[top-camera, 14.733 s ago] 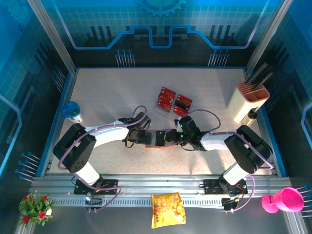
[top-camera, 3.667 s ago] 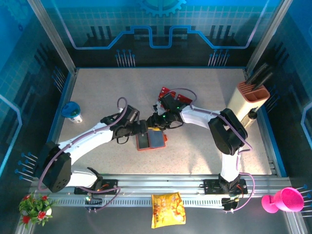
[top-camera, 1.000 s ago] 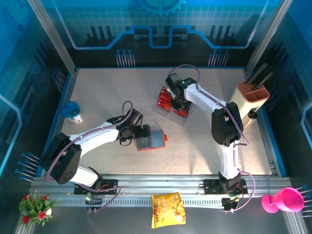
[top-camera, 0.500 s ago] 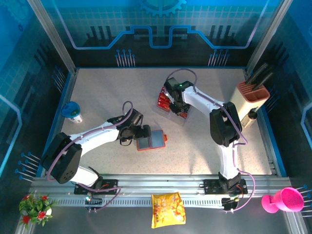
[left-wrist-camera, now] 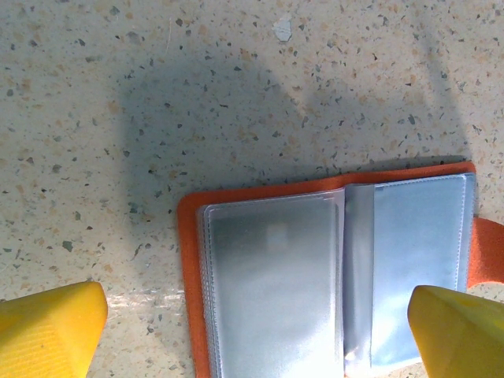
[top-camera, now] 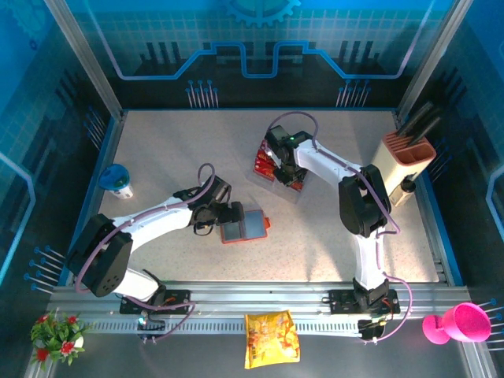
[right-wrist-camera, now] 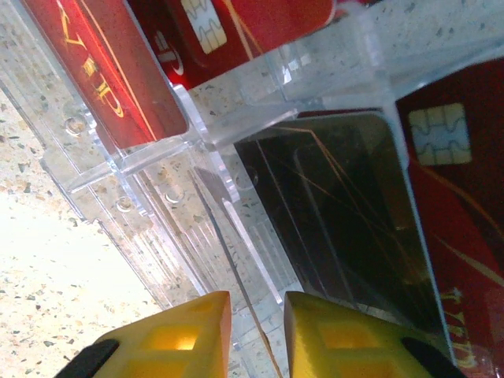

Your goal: Put the credit cards into the card holder

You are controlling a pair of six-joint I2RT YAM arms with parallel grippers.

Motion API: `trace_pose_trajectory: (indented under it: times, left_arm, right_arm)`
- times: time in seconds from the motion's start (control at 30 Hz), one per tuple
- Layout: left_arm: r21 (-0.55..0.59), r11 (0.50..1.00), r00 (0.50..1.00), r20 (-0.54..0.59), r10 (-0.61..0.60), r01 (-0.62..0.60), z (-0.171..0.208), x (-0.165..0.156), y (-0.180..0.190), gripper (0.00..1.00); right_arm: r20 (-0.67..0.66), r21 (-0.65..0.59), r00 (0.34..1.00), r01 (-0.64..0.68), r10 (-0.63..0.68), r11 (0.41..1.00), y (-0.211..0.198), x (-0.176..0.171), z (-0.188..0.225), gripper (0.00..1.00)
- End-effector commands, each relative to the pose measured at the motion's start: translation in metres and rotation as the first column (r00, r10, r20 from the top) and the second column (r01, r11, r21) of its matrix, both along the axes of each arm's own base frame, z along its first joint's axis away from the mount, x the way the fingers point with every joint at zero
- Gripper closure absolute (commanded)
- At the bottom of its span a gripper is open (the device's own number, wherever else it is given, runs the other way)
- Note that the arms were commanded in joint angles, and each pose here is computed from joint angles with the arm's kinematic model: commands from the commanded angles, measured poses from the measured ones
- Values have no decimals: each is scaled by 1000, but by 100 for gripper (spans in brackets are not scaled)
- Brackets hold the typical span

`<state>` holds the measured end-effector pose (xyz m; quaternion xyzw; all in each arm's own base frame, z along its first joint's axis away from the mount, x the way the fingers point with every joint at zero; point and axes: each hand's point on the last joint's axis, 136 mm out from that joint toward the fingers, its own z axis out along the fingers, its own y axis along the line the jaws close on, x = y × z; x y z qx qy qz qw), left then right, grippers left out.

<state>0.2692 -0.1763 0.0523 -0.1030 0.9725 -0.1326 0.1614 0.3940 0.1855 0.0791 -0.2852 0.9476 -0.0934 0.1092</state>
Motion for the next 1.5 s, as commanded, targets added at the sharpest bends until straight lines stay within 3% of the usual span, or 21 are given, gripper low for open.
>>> trace_pose_trajectory:
  times: [0.0, 0.23, 0.73, 0.83, 1.0, 1.1, 1.17, 1.27, 1.47]
  left_arm:
    - [11, 1000, 1000, 2, -15, 15, 2, 1, -3, 1]
    - [9, 1000, 1000, 1, -14, 14, 2, 3, -3, 1]
    - [14, 999, 999, 8, -32, 32, 6, 7, -6, 1]
    - [18, 999, 999, 21, -46, 45, 12, 10, -7, 1]
    - [33, 997, 997, 32, -70, 68, 19, 13, -8, 1]
    - [45, 996, 997, 16, -79, 78, 15, 11, -7, 1]
    - [61, 995, 997, 5, -81, 80, 11, 9, -5, 1]
    - [85, 993, 997, -10, -76, 76, 6, 5, 2, 1]
    - [137, 989, 998, -38, -56, 60, -5, -8, 16, 1]
  right_arm:
    - [41, 21, 999, -24, 23, 999, 6, 3, 24, 76]
    - [47, 31, 999, -27, 26, 999, 6, 3, 29, 77]
    - [81, 65, 992, -98, 93, 993, 14, 3, 52, 100]
    - [106, 81, 988, -117, 108, 990, 19, 0, 68, 100]
    - [158, 136, 981, -136, 114, 981, 32, -13, 101, 100]
    - [157, 247, 985, -112, 74, 963, 45, -27, 116, 100]
    - [142, 353, 990, -75, 26, 933, 56, -35, 121, 100]
    - [85, 536, 996, -15, -36, 844, 77, -50, 122, 100]
    - [-80, 813, 991, 129, -111, 568, 116, -73, 105, 100]
